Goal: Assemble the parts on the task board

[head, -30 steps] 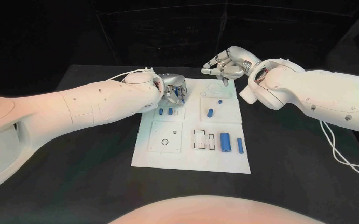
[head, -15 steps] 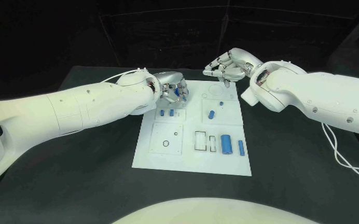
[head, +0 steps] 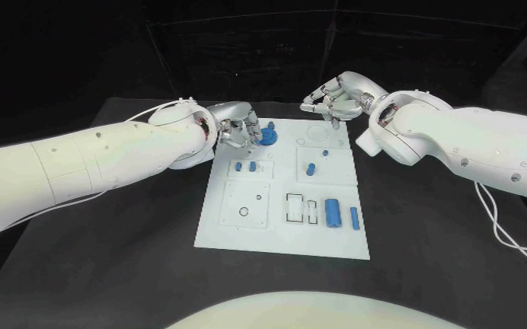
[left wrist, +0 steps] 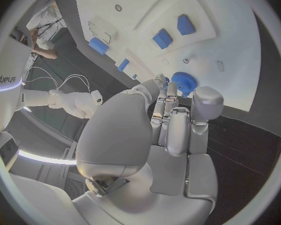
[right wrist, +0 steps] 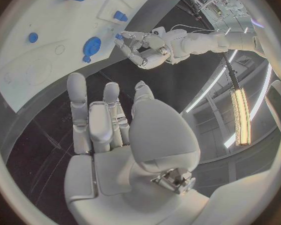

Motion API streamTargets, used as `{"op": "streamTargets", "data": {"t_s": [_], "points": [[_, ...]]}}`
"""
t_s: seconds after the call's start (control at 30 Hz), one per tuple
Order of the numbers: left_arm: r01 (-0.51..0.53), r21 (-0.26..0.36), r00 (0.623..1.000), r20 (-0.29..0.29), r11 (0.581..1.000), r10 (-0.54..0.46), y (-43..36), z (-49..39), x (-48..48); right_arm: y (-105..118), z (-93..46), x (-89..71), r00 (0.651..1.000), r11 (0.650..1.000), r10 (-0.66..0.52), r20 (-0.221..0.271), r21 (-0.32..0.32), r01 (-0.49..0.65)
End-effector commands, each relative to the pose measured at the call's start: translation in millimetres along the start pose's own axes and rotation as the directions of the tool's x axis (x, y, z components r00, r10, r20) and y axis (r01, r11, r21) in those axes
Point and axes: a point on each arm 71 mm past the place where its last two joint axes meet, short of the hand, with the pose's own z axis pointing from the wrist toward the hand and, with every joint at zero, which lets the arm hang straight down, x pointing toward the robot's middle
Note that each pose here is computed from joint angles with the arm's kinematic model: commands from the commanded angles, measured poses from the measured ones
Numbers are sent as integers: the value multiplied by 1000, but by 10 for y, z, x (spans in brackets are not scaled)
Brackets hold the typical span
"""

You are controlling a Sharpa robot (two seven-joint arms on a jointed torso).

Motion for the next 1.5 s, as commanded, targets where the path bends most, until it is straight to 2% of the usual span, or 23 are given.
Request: {"op": "streamTargets", "data": {"t_s": [0.03,0.23,0.57,1.0,1.5], "points": [[23,-10,999,-23,1000,-24,44,-48,-12,8,0,-10,1000,1000,-3,-2,-6,3],[22,-44,998,-60,999,-25,139,-88,-10,7,3,-9,1000,1000,-3,-3,-5,3],[7,-84,995,-95,996,-15,217,-18,11,9,4,-6,1000,1000,-3,-4,-6,3],[-22,-92,994,-108,996,12,229,66,25,11,1,-5,1000,1000,-2,-4,-5,2],[-49,-86,990,-134,995,38,188,122,76,20,3,5,1000,1000,-2,-7,-7,2]]}}
